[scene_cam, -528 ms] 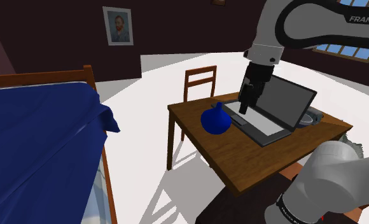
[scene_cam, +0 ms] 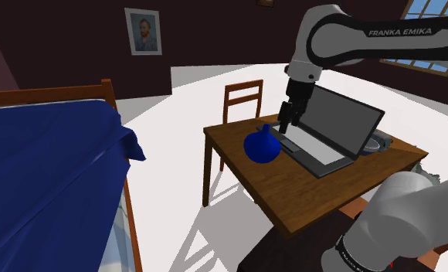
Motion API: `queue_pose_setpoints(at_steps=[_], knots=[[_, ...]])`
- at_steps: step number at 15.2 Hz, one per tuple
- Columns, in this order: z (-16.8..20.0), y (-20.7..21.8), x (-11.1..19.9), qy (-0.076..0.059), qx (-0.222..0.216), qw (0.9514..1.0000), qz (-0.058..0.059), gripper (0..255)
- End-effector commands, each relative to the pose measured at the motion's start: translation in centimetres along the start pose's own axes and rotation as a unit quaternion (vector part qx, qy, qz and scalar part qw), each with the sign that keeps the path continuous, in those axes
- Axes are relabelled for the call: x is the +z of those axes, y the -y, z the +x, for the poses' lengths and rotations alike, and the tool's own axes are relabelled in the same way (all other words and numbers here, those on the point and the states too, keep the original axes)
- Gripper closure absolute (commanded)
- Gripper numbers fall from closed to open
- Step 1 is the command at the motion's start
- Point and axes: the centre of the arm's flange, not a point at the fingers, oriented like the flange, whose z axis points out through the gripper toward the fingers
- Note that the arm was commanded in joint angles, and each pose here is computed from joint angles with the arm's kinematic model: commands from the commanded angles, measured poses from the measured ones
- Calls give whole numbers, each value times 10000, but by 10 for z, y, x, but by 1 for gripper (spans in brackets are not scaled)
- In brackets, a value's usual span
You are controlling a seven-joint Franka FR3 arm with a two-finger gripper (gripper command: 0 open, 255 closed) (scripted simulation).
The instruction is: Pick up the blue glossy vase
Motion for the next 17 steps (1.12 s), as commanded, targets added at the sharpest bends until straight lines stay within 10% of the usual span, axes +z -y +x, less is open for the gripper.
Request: queue_pose_setpoints(at_steps=[1, 17], knots=[[19, -17, 9, -8, 28, 10000, -38, 0], [163, -151, 67, -47, 266, 9992, -306, 0]])
